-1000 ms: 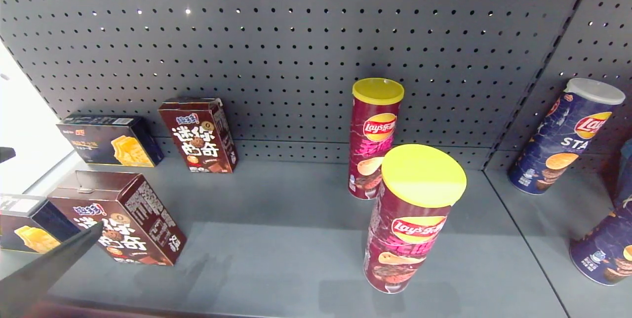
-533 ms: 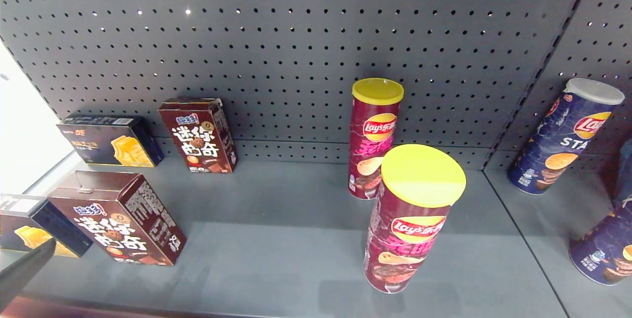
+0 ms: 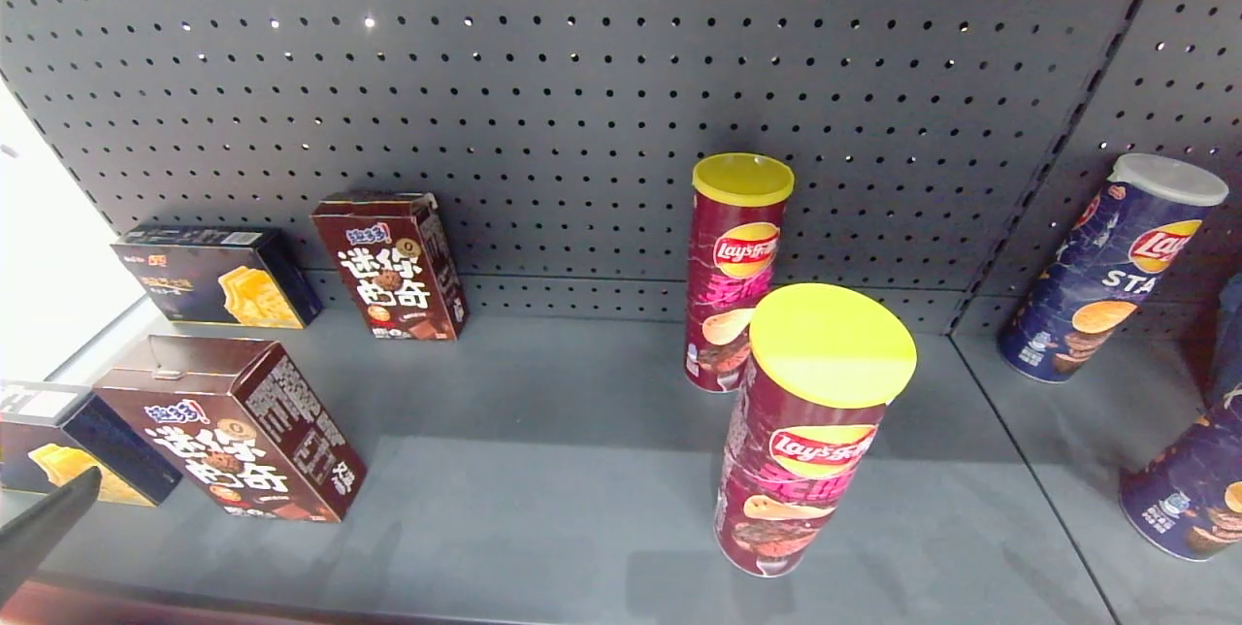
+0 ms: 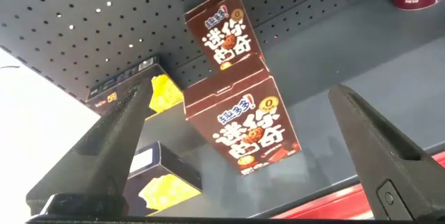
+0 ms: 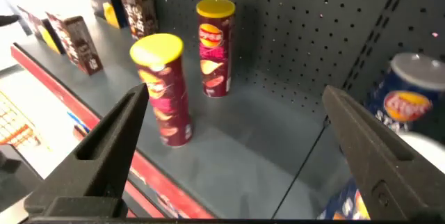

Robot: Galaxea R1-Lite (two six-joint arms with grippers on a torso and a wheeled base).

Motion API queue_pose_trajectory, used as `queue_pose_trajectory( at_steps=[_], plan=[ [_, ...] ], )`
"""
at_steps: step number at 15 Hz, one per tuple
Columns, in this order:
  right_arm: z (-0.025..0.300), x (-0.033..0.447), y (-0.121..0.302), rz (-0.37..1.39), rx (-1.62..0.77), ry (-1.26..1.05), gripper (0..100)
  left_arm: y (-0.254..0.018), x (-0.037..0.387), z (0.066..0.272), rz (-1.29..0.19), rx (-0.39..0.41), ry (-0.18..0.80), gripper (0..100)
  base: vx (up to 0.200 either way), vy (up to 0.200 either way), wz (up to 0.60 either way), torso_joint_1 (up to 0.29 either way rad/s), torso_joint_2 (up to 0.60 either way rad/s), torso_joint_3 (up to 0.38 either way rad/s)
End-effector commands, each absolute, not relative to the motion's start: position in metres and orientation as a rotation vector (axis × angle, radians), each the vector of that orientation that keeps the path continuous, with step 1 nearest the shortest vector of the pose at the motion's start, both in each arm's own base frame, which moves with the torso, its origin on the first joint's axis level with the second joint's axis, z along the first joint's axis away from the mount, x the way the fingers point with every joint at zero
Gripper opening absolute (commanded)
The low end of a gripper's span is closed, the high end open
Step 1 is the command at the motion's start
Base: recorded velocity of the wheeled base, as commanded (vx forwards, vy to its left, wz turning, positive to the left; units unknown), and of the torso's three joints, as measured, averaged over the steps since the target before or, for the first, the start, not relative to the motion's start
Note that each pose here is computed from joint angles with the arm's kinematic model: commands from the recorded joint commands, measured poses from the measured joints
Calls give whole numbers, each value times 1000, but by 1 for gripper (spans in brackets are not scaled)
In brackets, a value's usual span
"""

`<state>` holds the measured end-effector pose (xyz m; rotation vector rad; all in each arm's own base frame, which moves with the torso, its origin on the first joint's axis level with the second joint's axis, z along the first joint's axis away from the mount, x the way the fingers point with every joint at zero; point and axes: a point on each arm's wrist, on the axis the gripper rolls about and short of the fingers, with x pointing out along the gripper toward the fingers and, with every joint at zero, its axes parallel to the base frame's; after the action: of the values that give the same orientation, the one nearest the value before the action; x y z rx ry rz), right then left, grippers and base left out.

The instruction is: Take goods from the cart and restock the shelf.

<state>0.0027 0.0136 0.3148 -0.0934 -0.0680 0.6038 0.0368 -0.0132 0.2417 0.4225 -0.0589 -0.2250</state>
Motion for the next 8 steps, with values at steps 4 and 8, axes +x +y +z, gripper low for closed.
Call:
queue_pose_trajectory(
  at_steps=[4,8],
  plan=[
    [328,54,17,709,-81,-43,100,-11,34,237,-214,425,-51,100,0,0,0,0,0,0],
    [323,72,26,797,-55,19,100,-11,35,230,-212,426,-34,100,0,0,0,0,0,0]
  ],
)
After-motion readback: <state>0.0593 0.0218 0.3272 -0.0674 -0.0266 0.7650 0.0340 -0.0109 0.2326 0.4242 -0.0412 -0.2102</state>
